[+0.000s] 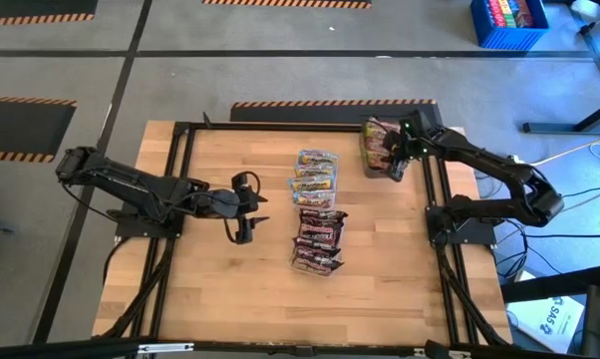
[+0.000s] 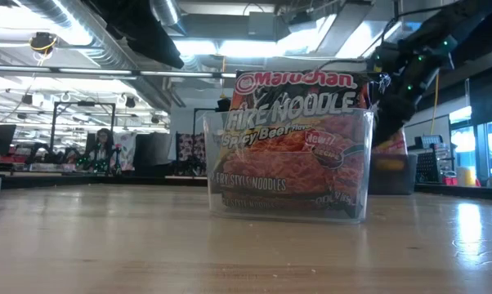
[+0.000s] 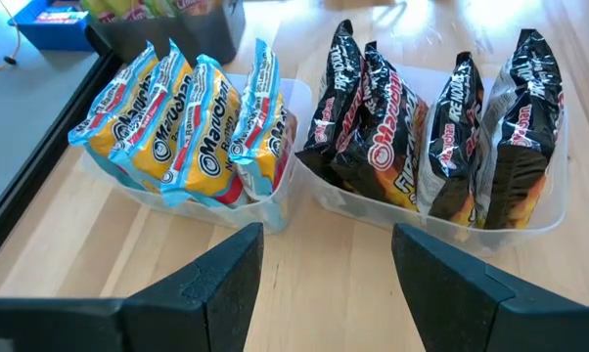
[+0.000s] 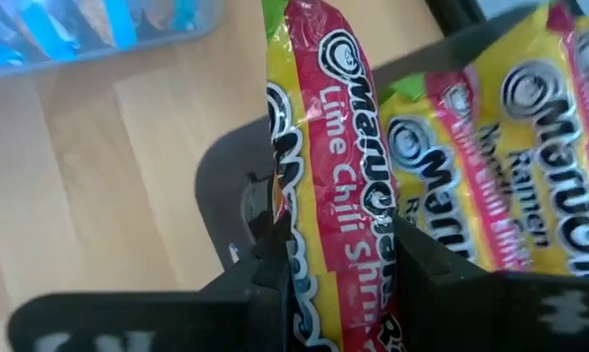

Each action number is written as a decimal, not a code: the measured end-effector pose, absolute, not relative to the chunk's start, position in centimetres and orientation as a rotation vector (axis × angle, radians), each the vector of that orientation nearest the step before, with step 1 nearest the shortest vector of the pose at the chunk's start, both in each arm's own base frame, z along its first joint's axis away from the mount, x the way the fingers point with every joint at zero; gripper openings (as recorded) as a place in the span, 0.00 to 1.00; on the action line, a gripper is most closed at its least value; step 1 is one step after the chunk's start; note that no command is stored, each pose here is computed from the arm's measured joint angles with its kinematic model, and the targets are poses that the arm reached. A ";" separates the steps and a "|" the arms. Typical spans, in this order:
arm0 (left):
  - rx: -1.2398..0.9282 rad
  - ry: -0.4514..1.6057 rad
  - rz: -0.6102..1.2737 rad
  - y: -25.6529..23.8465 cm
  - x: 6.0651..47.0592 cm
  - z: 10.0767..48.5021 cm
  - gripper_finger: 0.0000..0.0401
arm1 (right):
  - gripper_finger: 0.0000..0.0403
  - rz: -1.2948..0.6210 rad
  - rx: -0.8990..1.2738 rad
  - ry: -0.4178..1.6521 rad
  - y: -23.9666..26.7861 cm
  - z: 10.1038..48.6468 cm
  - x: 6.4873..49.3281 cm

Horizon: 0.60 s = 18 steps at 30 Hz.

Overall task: Sort Maruchan noodles
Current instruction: Put the green noodle pack into the black bin

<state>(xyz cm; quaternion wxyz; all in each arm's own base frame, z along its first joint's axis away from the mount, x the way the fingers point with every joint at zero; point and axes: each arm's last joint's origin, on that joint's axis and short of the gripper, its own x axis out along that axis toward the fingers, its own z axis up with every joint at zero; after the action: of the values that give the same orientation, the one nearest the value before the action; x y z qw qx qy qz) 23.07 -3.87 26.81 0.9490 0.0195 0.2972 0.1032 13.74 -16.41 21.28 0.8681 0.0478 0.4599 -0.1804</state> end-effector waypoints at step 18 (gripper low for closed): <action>0.039 0.605 0.209 -3.9 23.1 26.8 0.56 | 0.56 -0.505 0.180 1.008 -16.1 18.9 13.0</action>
<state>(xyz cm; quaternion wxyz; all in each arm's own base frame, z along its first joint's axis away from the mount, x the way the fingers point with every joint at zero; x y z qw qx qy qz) 23.07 -3.88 26.81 0.9490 0.0194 0.2973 0.1029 13.01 -16.06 18.90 0.8414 0.0854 0.4770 -0.2391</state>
